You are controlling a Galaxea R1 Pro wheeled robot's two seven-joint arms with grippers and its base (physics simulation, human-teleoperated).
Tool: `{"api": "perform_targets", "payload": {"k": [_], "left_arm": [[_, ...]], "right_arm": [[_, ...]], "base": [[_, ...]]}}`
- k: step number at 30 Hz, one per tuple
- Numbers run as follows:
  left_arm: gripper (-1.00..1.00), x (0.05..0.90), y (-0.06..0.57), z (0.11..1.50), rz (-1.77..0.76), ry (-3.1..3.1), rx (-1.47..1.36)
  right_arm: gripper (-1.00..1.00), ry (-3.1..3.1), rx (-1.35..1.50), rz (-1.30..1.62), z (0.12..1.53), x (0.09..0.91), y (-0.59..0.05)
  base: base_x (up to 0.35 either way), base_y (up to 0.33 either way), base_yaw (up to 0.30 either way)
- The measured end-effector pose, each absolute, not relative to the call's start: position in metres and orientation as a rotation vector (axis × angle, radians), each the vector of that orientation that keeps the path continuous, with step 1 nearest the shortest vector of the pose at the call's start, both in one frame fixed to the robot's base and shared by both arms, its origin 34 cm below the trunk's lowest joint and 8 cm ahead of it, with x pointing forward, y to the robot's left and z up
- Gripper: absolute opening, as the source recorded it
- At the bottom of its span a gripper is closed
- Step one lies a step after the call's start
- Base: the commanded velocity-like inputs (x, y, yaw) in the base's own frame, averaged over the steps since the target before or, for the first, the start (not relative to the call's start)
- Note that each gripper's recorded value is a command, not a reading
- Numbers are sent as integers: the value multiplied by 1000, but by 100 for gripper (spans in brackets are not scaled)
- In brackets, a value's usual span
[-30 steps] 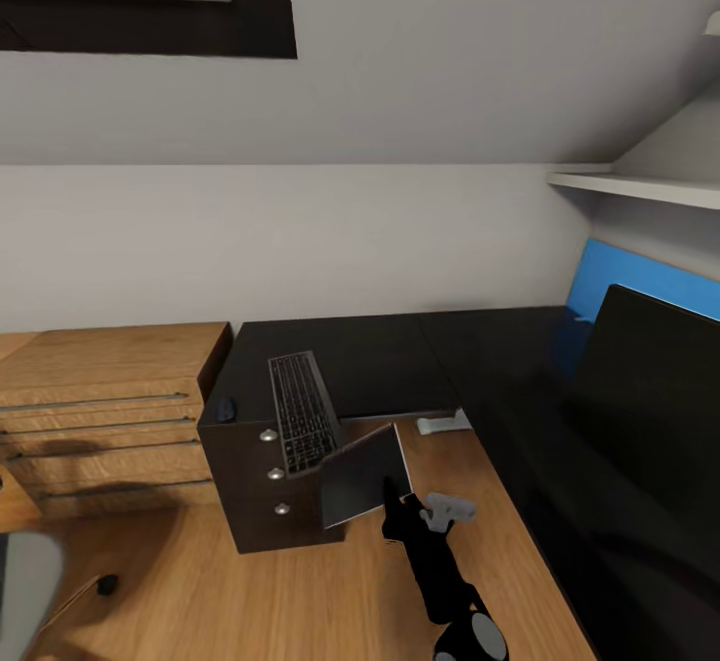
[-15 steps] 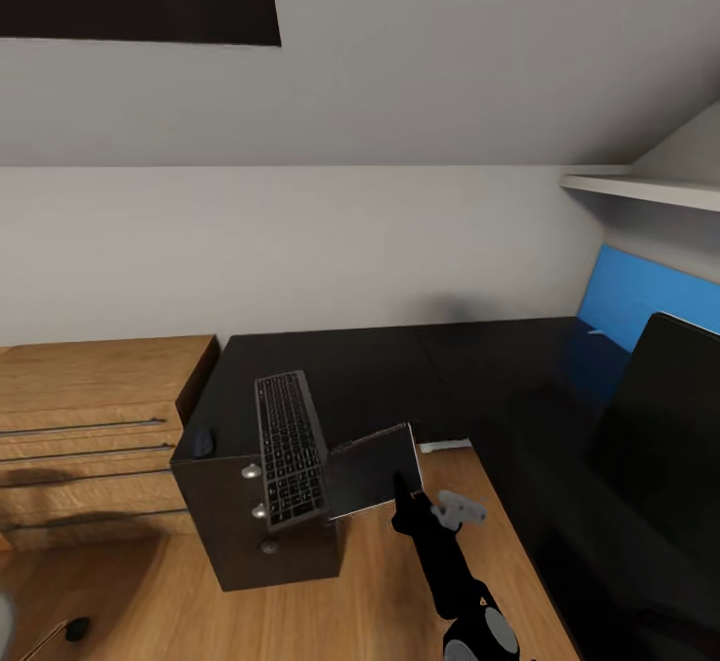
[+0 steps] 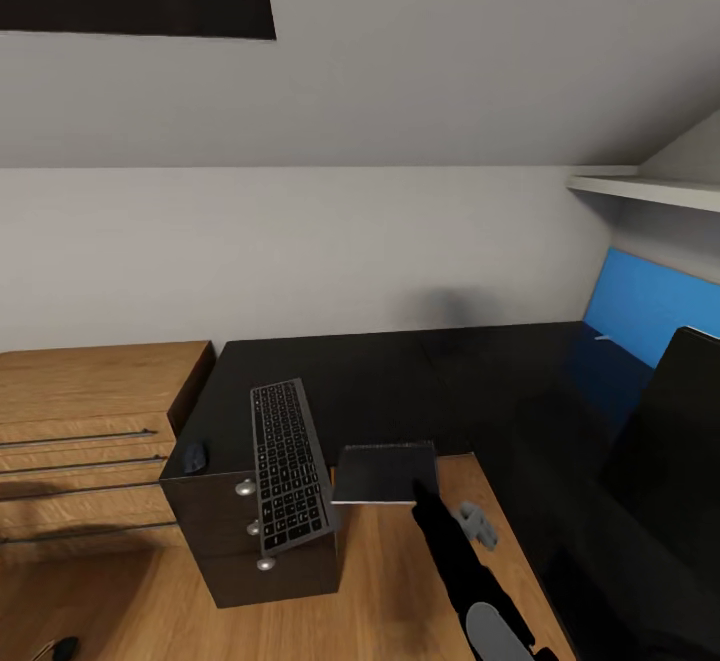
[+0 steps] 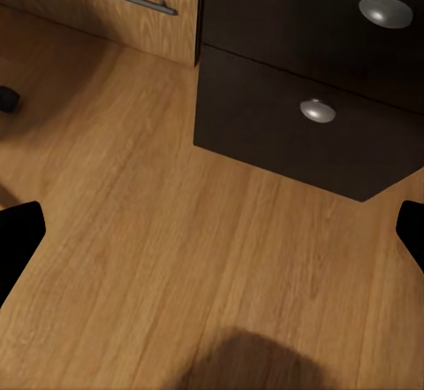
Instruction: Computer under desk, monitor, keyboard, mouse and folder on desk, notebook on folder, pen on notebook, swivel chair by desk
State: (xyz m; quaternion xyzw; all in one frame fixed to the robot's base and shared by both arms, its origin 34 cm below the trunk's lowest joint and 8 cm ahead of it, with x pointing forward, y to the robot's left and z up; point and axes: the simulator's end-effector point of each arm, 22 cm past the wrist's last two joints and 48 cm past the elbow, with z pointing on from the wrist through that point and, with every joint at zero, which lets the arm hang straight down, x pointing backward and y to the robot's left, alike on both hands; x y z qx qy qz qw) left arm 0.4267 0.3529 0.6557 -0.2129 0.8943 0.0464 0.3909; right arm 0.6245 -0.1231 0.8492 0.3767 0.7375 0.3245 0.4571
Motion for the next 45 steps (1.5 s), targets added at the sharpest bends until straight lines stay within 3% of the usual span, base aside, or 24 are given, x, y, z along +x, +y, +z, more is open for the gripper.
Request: {"api": "perform_targets", "payload": {"k": [13,16,22,45], "left_arm": [[100,422,353,651,121,2285,-544],[100,416,354,645,128,2301,-546],[100,413,355,642,133,2311,-546],[100,410,354,639,134,2319,-545]], "right_arm": [[-100,1801,1066,744,826,636,-151],[-100,1724,1100,701,848,701,-171],[-100,1686,1131,661,867,757,-174],[-100,1745,1252,646,829,754,-165]], "base": [[0,0,0],[0,0,0],[0,0,0],[0,0,0]]}}
